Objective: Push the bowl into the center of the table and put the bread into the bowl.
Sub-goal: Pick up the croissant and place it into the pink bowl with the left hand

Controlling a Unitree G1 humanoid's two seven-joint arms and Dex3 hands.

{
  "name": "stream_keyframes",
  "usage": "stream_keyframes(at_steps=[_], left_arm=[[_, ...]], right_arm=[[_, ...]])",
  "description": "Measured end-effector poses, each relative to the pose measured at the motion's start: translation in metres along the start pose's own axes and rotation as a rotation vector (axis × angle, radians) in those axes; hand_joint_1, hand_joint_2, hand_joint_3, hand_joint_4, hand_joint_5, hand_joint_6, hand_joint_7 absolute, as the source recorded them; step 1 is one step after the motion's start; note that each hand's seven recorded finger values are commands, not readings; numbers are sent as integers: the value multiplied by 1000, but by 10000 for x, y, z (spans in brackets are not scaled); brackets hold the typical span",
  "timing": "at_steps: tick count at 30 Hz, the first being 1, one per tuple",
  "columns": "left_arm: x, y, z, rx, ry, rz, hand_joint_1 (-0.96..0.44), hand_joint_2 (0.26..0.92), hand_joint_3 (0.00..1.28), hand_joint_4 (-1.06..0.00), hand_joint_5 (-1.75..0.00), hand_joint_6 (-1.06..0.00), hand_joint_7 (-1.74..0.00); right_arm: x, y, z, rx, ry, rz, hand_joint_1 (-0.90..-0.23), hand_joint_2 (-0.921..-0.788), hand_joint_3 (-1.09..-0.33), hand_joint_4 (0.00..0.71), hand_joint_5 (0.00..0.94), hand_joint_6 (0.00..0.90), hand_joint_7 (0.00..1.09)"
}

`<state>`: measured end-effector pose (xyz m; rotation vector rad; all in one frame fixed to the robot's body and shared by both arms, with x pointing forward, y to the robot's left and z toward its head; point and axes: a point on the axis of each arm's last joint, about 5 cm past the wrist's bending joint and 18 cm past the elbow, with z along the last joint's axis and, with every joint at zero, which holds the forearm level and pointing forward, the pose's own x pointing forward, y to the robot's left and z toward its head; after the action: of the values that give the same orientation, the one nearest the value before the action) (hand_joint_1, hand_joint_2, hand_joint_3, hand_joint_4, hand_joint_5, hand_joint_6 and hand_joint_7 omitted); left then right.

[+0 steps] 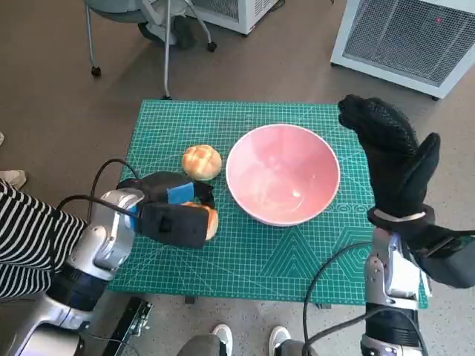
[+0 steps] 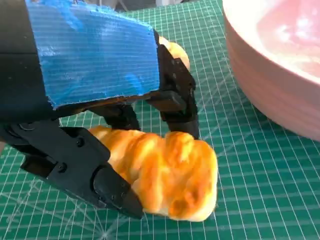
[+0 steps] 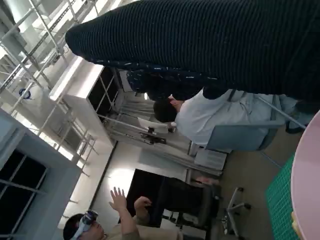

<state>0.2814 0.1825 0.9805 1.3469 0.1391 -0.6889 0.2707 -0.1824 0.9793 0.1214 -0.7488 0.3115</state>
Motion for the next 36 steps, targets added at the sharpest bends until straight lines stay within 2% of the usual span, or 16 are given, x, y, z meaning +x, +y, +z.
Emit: stream_keyframes(at_steps=[5,16,30,36], left_arm=[[-129,75,52,1,-47,35,2,899,21,-810,-1053,-696,-1079],[-413,357,237,4,-203,269,2,896,15,-858,-998,-678,-1093],[-512,790,609,68,-345,490,1,905,15,-851,-994,-643,-1145],[-488,922,794,91,-411,536,1,892,11,-864,-1052,-708,-1000]], right_arm=[[-3,-2,-3,0,2,-1,-735,-921,-732,163,0,125,276],[-5,-4,-4,1,3,-3,-734,-921,-732,163,0,122,281],[-24,-11,-13,2,7,-10,-731,-921,-733,158,0,111,284],[-39,-19,-13,1,9,-15,-731,-921,-732,152,0,103,284]])
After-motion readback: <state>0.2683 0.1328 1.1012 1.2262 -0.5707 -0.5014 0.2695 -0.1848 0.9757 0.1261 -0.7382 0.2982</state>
